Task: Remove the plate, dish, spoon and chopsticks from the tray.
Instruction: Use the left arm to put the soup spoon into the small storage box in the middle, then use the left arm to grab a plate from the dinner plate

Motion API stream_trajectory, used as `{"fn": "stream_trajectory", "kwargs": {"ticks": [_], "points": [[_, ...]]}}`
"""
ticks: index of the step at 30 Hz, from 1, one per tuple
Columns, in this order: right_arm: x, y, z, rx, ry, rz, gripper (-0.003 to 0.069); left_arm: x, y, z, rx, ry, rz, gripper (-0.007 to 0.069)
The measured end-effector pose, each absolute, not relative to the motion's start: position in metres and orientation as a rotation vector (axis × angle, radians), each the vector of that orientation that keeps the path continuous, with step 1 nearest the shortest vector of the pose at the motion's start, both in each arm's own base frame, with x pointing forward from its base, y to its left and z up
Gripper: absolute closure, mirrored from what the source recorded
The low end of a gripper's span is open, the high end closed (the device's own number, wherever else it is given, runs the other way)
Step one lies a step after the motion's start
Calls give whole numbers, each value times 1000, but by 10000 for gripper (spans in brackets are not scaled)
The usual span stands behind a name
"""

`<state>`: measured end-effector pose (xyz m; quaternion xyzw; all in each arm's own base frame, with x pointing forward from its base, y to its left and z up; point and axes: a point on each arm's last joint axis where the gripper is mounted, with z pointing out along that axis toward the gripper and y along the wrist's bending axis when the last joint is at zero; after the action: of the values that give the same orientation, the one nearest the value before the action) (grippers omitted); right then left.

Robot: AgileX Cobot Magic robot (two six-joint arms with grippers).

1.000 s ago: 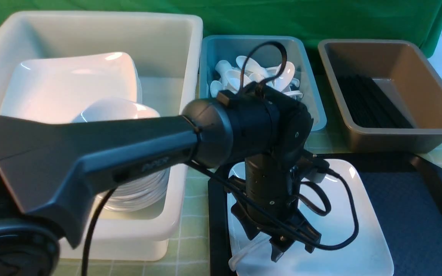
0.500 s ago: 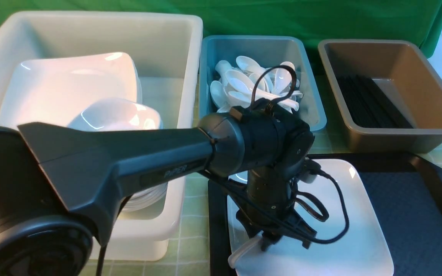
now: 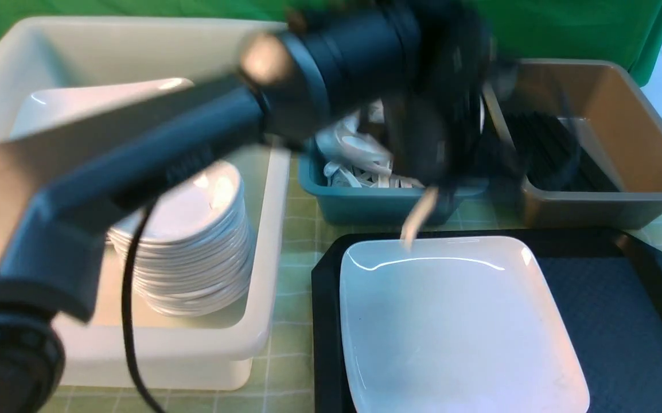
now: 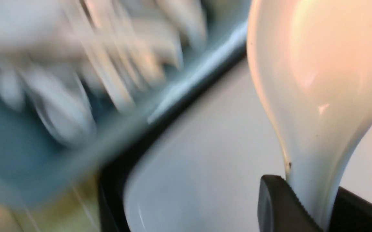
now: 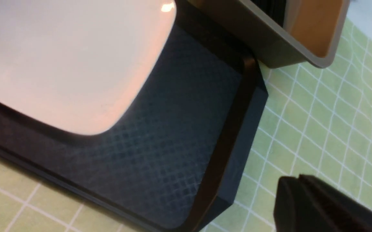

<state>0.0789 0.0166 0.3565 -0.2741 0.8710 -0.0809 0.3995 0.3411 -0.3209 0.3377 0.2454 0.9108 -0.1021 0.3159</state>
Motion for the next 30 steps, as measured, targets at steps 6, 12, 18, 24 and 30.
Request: {"fn": "stream_trajectory", "kwargs": {"ticks": [6, 12, 18, 24, 30], "points": [[79, 17, 356, -695, 2202, -193, 655, 412, -296, 342, 429, 2289, -354, 554], [79, 18, 357, -695, 2201, -192, 653, 450, -287, 300, 351, 2309, -355, 423], [79, 18, 357, -695, 2201, -192, 650, 451, -286, 292, 343, 2368, -397, 167], [79, 18, 356, -695, 2203, -192, 650, 428, -273, 342, 349, 2406, -392, 118], [79, 17, 356, -695, 2206, -194, 650, 386, -251, 425, 421, 2268, -459, 481]]}}
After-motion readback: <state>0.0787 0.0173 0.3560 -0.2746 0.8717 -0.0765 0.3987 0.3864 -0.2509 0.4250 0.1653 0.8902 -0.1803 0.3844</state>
